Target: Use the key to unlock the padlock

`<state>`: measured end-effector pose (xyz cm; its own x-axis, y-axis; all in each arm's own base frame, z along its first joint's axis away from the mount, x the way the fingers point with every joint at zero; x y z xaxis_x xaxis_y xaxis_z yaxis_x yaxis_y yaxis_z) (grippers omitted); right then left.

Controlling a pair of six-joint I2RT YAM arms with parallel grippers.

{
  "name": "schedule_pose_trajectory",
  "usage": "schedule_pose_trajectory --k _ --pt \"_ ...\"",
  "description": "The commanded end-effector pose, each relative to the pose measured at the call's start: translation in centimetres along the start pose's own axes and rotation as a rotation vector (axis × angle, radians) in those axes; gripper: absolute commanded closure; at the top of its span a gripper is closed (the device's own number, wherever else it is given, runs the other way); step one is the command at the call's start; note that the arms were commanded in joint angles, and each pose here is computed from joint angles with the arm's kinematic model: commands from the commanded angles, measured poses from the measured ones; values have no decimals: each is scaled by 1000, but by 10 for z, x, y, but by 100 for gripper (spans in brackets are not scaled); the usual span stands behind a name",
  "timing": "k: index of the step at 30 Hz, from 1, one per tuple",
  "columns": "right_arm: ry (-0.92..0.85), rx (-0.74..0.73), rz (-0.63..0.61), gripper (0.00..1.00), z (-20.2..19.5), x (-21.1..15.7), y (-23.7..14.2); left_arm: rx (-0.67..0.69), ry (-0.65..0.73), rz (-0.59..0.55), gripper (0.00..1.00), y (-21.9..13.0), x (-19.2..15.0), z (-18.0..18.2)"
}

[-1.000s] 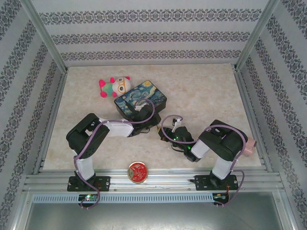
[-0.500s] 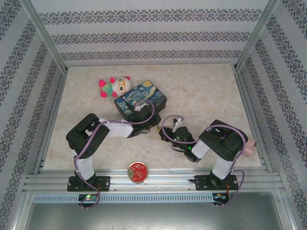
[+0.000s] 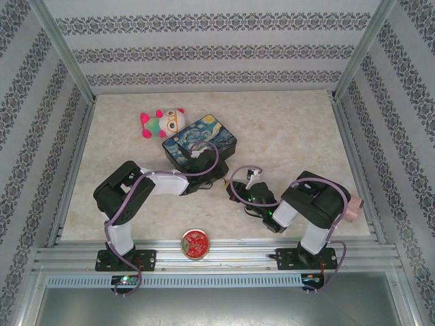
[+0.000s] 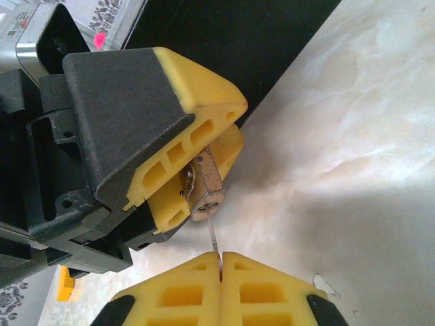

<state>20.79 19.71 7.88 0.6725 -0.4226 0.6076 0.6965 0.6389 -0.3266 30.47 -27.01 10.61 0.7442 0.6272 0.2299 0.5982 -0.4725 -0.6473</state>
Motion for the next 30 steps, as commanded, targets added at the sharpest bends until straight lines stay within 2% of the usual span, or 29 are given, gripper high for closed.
schedule_pose_trajectory --k 1,30 --pt "6 16 -24 100 2 -2 -3 37 -42 58 87 -4 -10 10" --pt "14 17 -68 100 2 4 2 41 -34 91 87 -2 -13 12"
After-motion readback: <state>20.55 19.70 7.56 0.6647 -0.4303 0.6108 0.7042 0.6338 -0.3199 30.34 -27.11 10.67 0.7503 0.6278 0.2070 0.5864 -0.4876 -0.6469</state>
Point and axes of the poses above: each hand's point on the last joint's axis, 136 mm out from that joint toward the fingers, its own y axis out along the fingers, its own z axis along the line the jaws close on, x = y × z, the point moved 9 cm from there along -y, back along the fingers, and after that the axes turned 8 degrees about -y, right-handed, at the moved point
